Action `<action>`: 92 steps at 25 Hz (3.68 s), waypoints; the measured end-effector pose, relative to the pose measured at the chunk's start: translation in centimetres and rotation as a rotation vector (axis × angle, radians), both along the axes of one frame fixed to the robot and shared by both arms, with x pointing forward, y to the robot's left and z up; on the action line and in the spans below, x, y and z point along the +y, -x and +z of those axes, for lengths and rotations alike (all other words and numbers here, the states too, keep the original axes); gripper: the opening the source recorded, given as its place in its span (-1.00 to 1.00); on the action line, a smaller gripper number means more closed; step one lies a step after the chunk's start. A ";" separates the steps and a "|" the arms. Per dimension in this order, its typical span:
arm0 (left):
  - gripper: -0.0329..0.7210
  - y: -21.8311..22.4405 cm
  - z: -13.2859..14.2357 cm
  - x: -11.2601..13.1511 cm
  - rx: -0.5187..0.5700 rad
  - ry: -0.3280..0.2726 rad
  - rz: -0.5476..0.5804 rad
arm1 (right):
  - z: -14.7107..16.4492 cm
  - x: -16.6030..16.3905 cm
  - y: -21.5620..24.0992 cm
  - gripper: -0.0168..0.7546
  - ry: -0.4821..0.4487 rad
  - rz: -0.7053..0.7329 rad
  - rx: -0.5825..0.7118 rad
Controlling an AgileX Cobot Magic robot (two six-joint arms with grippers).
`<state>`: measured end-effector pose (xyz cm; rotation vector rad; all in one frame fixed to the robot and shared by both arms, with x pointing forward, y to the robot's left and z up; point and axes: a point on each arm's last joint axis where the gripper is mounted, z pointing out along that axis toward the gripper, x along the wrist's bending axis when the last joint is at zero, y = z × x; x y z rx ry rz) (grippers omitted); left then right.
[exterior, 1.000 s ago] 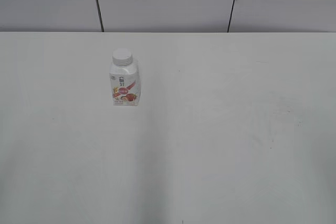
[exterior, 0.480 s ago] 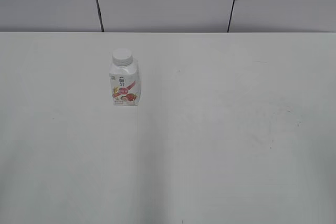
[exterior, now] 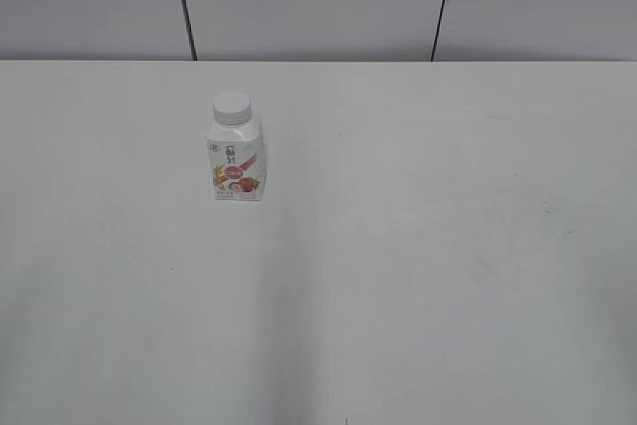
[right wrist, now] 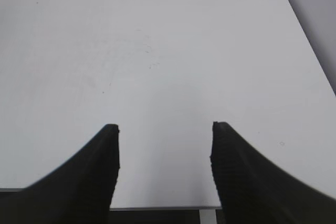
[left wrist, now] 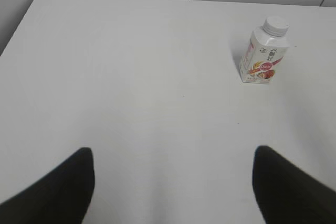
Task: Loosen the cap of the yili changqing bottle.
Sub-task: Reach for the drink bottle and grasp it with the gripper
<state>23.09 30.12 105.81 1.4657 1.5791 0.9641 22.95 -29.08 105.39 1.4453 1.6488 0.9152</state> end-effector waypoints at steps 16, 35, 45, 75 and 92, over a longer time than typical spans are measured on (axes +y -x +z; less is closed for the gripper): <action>0.58 -4.6 5.4 -0.3 -0.023 -0.020 -0.062 | 0.0 0.0 0.0 0.20 0.000 0.000 0.000; 0.58 -14.3 2.2 -1.7 -0.209 -0.119 -0.220 | 0.0 0.0 0.0 0.20 0.000 0.000 0.000; 0.58 -19.3 -4.7 -5.6 -0.244 -0.037 -0.424 | 0.0 0.0 0.0 0.20 0.000 0.000 0.000; 0.68 -34.7 -16.7 -6.1 -0.099 0.092 -1.092 | 0.0 0.0 0.0 0.20 0.000 0.000 0.000; 0.66 -40.4 -20.0 -6.7 -0.040 0.113 -1.369 | 0.0 0.0 0.0 0.20 0.000 0.000 0.000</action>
